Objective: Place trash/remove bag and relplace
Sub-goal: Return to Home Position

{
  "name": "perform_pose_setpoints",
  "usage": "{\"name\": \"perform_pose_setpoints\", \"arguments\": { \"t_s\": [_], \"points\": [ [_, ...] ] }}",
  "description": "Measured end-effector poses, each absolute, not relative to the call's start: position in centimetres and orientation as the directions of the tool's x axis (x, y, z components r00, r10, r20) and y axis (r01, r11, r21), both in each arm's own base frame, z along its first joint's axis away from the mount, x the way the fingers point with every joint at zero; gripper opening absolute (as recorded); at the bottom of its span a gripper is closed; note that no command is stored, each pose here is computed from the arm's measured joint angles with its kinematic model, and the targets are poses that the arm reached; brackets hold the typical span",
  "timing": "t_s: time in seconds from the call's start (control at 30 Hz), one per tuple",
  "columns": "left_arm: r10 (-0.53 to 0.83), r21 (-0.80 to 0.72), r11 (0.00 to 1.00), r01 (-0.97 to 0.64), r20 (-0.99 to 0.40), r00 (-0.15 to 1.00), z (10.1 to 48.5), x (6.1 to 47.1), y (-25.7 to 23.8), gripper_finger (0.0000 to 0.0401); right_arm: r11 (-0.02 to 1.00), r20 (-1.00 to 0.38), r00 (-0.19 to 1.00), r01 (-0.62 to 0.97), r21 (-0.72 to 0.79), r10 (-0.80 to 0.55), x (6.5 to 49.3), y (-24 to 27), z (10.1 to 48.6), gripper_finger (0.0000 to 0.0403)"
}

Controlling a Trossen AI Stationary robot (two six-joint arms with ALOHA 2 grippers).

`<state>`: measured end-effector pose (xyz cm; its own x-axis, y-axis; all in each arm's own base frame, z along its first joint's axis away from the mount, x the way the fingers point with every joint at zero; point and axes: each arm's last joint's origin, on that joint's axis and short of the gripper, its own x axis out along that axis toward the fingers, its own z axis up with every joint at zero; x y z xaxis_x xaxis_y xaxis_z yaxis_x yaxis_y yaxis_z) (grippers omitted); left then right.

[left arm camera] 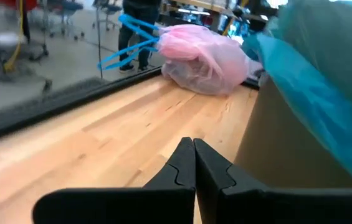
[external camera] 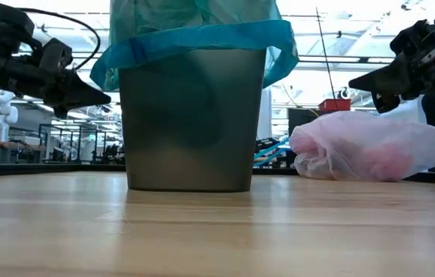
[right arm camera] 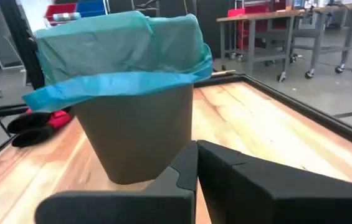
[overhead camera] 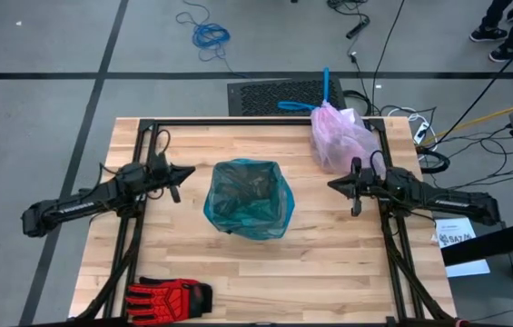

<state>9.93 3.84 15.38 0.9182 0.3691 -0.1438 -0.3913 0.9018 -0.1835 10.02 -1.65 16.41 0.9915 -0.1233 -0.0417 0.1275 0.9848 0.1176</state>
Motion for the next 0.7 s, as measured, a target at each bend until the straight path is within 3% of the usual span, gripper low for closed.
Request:
{"name": "perform_pose_setpoints", "arguments": {
  "t_s": [0.17, 0.37, 0.7],
  "points": [
    [0.355, -0.334, 0.861, -0.383, -0.146, 0.924, 15.37, 9.95, 3.80, 0.0000, 0.984, -0.049, 0.990, 0.134, 0.119, -0.129, 10.05, -1.68, 16.35, 0.0000],
    [0.352, -0.247, 0.892, -0.379, -0.146, 0.925, 15.35, 9.95, 3.79, 0.0000, 0.984, -0.049, 0.990, 0.134, 0.115, -0.129, 10.05, -1.68, 16.35, 0.0000],
    [0.350, -0.249, 0.892, -0.376, -0.146, 0.925, 15.36, 9.96, 3.79, 0.0000, 0.984, -0.049, 0.990, 0.134, 0.114, -0.129, 10.05, -1.68, 16.35, 0.0000]
  ]
}}
